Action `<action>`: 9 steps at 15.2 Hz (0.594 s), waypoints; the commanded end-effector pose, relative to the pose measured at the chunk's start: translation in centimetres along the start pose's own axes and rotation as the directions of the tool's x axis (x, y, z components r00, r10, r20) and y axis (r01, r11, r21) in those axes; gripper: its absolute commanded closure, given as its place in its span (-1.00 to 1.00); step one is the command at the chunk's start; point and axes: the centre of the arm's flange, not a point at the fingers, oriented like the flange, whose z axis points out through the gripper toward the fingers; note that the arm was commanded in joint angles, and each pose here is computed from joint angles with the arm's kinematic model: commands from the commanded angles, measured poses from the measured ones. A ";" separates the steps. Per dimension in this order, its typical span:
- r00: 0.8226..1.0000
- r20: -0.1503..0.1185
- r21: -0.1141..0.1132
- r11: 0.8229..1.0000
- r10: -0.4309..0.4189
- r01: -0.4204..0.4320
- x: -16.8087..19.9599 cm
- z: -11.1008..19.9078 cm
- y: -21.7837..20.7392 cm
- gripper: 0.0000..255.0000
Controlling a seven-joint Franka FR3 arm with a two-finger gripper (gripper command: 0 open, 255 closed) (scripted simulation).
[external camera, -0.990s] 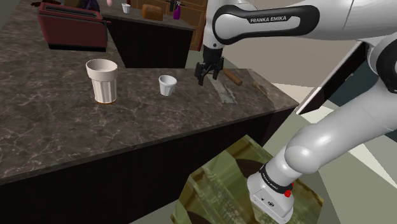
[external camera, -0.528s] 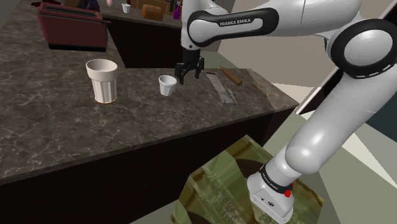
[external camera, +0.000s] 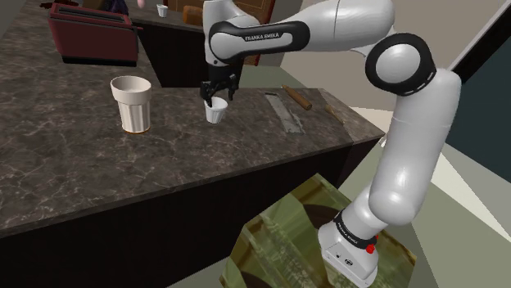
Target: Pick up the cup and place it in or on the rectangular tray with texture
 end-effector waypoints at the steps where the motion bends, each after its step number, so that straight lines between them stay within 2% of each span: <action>1: 1.000 -0.004 -0.005 1.000 0.011 -0.011 2.3 0.6 -1.5 -1.00; 4: 1.000 -0.009 -0.011 1.000 0.025 -0.025 5.5 1.7 -3.2 -1.00; 9: 1.000 -0.009 -0.011 1.000 0.025 -0.025 5.6 4.3 -3.2 -1.00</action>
